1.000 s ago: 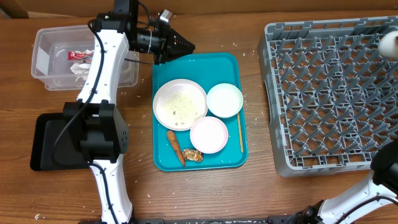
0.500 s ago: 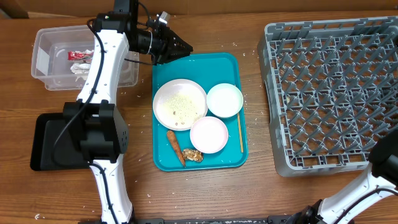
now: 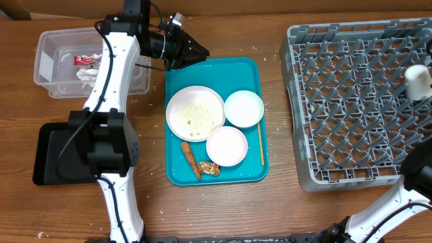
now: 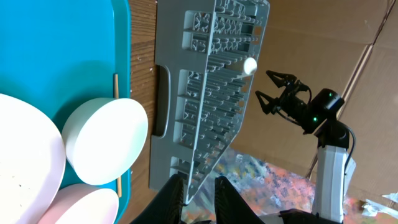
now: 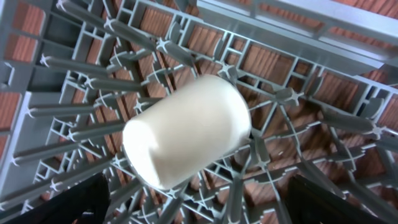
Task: Sort waste into correct bins and load items into the dishwasher
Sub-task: 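Release the cup in the rack's right side and withdraw the right gripper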
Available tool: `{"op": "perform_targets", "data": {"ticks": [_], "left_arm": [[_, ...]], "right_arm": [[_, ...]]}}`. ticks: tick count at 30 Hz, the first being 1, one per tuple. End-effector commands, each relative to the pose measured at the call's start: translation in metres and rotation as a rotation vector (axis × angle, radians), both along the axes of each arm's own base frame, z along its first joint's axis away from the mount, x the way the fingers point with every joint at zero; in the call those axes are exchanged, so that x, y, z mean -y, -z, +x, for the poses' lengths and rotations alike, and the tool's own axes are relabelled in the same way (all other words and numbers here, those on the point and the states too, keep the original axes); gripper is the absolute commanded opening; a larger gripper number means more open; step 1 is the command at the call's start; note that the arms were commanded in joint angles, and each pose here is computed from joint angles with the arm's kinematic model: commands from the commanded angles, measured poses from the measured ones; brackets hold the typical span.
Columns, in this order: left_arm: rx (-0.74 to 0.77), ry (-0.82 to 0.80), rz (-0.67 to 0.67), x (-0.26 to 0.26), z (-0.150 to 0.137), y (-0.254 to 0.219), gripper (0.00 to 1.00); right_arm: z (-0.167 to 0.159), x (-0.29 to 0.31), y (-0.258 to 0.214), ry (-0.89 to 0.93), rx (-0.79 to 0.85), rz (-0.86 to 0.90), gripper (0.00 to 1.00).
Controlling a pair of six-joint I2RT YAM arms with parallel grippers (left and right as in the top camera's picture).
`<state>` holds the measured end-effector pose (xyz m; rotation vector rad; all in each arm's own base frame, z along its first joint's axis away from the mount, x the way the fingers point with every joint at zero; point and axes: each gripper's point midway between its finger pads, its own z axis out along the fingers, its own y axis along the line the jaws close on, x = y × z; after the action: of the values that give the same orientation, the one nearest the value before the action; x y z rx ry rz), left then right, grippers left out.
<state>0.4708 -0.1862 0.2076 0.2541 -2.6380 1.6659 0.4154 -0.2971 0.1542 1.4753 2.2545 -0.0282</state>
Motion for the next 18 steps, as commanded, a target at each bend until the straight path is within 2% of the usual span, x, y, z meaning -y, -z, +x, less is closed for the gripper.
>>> {"op": "perform_targets", "data": {"ticks": [1,6,7,9,10,12,15,16,18], "left_arm": [[-0.013,-0.012,-0.004,-0.002,0.0,-0.003,0.21],[-0.012,-0.011,-0.003,-0.002,0.0,-0.003,0.22],[-0.011,-0.012,0.0,-0.002,0.0,-0.002,0.22],[-0.002,-0.008,0.002,-0.002,0.0,-0.002,0.22],[0.007,-0.005,0.006,-0.002,0.0,-0.002,0.22],[0.009,-0.004,0.008,-0.002,0.0,-0.001,0.21],[0.004,0.002,0.009,0.001,-0.001,-0.001,0.22],[-0.001,0.002,0.009,0.001,-0.002,-0.001,0.22],[-0.002,0.002,0.009,0.001,-0.002,-0.001,0.22]], "right_arm": [[0.014,-0.006,-0.04,-0.035,0.097,0.0,0.96],[0.03,-0.04,-0.112,-0.168,0.255,0.023,0.98],[0.035,-0.043,-0.118,-0.199,0.252,-0.027,0.89],[0.04,-0.043,-0.109,-0.193,0.204,-0.081,0.52],[0.045,-0.045,-0.099,-0.194,0.173,-0.092,0.37],[0.052,-0.046,-0.076,-0.193,0.111,-0.119,0.22],[0.061,-0.041,-0.024,-0.182,-0.003,-0.125,0.08],[0.062,-0.04,-0.014,-0.18,-0.019,-0.114,0.04],[0.06,-0.032,0.009,-0.148,-0.068,-0.11,0.04]]}}
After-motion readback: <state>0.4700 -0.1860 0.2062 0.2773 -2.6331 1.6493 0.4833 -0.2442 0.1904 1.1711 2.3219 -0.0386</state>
